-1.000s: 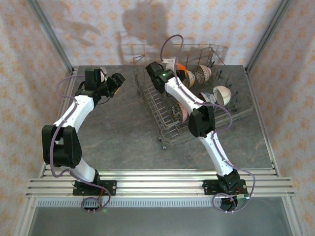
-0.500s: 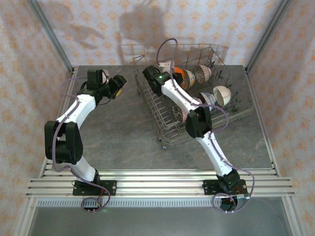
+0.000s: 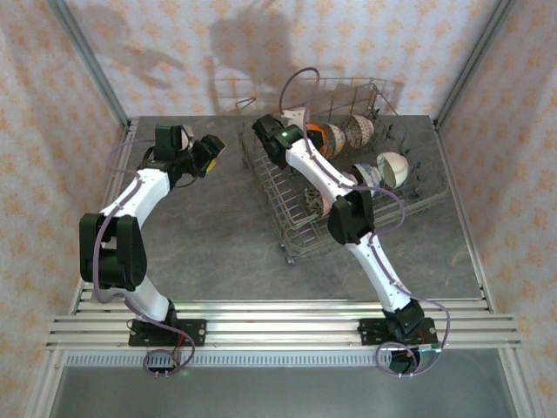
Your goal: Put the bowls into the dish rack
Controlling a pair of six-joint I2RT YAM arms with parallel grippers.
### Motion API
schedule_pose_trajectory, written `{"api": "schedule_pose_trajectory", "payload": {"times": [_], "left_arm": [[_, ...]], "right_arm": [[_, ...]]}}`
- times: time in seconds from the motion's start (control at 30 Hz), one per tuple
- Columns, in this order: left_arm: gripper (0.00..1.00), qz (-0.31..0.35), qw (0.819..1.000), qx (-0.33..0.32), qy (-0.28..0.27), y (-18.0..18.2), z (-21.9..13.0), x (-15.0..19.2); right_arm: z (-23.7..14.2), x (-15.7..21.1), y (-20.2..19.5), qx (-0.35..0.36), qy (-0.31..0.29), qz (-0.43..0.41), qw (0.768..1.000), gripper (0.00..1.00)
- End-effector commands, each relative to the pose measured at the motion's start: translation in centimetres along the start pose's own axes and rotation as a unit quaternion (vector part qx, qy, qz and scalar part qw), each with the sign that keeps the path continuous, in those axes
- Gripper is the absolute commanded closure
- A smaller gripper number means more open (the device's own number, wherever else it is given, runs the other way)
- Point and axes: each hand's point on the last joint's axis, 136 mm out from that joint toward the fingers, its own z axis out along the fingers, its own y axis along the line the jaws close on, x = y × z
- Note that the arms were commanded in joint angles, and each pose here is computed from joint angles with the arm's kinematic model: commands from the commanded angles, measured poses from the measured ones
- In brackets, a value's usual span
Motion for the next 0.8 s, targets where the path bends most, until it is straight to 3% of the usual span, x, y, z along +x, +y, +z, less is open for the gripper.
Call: {"api": "schedule_pose_trajectory", "payload": {"times": [0.0,0.13,0.37,0.53,0.77], "left_arm": [[0.33,0.000,1.000,0.001,0.011,0.2,-0.3,0.6],[0.34,0.002,1.000,-0.002,0.017,0.3,-0.2,1.0],[0.33,0.026,0.999,0.002,0.022,-0.8,-0.6,1.9],[0.33,0.063,0.998,0.005,0.009,-2.6,-1.9,2.2],[0.32,0.137,0.991,0.009,0.010,-6.2,-3.3,4.0]], "right_arm": [[-0.6,0.0,-0.4,-0.019,0.015,0.024,0.999,0.71],[-0.6,0.4,0.0,-0.029,0.024,0.025,0.999,0.70],[-1.1,0.4,0.7,-0.065,0.036,0.024,0.997,0.47],[-1.5,-0.5,-0.3,-0.069,0.031,0.021,0.997,0.37],[-2.5,-2.4,-2.9,-0.080,0.019,0.025,0.996,0.31]]}}
